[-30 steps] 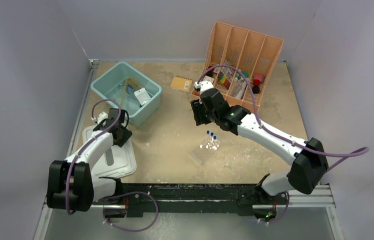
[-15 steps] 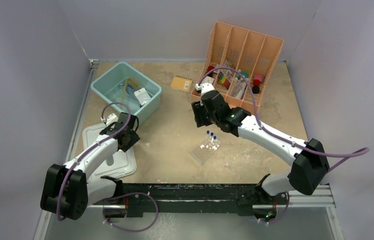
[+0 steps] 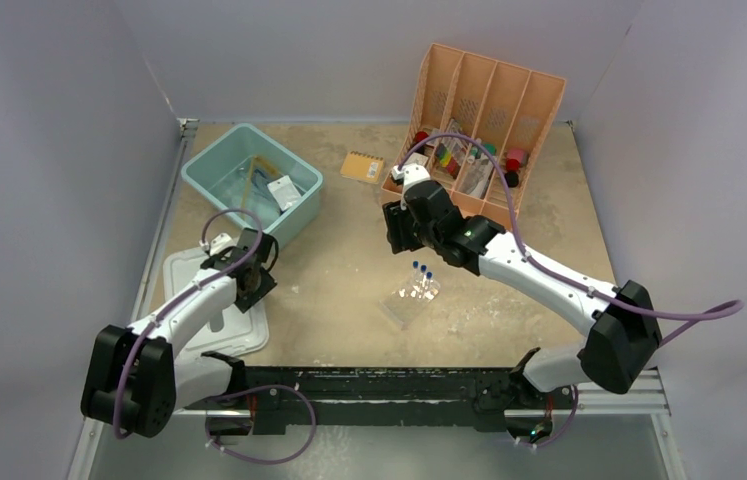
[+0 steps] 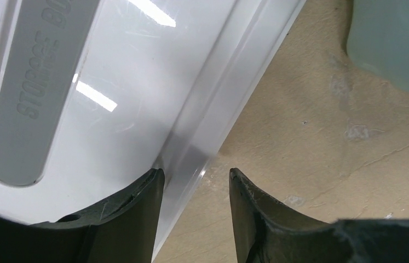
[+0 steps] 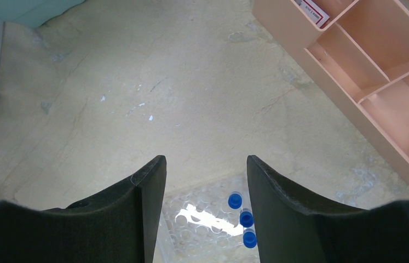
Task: Organize the chemistry lab equipment
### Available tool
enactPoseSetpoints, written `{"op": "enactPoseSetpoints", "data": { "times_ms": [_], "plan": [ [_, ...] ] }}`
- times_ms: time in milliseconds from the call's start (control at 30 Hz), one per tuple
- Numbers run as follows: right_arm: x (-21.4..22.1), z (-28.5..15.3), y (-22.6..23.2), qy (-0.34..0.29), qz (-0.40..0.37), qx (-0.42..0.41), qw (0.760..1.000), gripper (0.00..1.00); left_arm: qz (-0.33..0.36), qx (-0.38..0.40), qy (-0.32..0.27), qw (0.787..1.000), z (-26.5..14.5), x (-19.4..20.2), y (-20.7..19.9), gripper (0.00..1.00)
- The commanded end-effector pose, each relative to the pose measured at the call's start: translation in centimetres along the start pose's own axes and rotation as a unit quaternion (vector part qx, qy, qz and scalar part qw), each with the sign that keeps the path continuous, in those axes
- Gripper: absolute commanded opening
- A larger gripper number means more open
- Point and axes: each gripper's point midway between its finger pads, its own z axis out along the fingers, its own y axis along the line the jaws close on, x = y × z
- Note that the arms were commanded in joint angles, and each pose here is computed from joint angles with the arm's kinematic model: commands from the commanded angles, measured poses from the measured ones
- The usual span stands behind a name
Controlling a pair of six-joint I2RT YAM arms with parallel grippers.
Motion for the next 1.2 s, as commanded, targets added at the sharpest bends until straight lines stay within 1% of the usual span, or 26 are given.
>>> {"op": "enactPoseSetpoints", "data": {
  "times_ms": [0, 67, 167, 400, 433, 600, 767, 900, 967, 1033, 1167],
  "plan": [
    [-1.6, -0.7, 0.3, -0.030, 0.009, -0.012, 0.999, 0.58, 0.018, -0.001, 0.028, 0.999, 0.6, 1.6, 0.3, 0.47],
    [-1.6, -0.7, 0.3, -0.031, 0.008, -0.011, 0.999, 0.58, 0.018, 0.007, 0.042, 0.999, 1.0, 2.3, 0.0, 0.44],
    [-1.8, -0.7, 0.3, -0.033, 0.007, -0.012, 0.999, 0.58, 0.021, -0.011, 0.036, 0.999, 1.2, 2.1, 0.5, 0.37],
    [-2.2, -0.7, 0.5, -0.039, 0.005, -0.014, 0.999, 0.58, 0.028, -0.037, -0.010, 0.999, 1.3, 0.1, 1.1, 0.02],
    [-2.2, -0.7, 0.6, -0.039, 0.003, -0.017, 0.999, 0.58, 0.026, -0.038, -0.018, 0.999, 1.1, -0.4, 1.0, 0.00],
    [-2.6, -0.6, 1.7, -0.041, -0.006, -0.045, 0.998, 0.58, 0.008, -0.030, -0.055, 0.998, -0.2, -2.5, 0.6, 0.00],
    [-3.0, -0.4, 4.7, -0.033, -0.014, -0.124, 0.992, 0.59, -0.036, 0.001, -0.076, 0.996, -1.9, -3.8, -0.1, 0.00],
    [-3.3, 0.2, 7.7, -0.012, -0.007, -0.194, 0.981, 0.62, -0.070, 0.037, -0.080, 0.994, -3.6, -4.6, -1.1, 0.00],
    [-3.4, 0.5, 9.4, 0.001, -0.003, -0.232, 0.973, 0.69, -0.087, 0.056, -0.082, 0.991, -4.3, -4.8, -1.5, 0.00],
    [-3.7, 1.0, 11.0, 0.016, 0.006, -0.267, 0.964, 0.72, -0.099, 0.069, -0.079, 0.989, -4.7, -4.8, -1.6, 0.00],
    [-4.4, 2.4, 13.9, 0.057, 0.022, -0.318, 0.946, 0.74, -0.115, 0.087, -0.077, 0.987, -5.5, -4.8, -1.7, 0.00]
  ]
}}
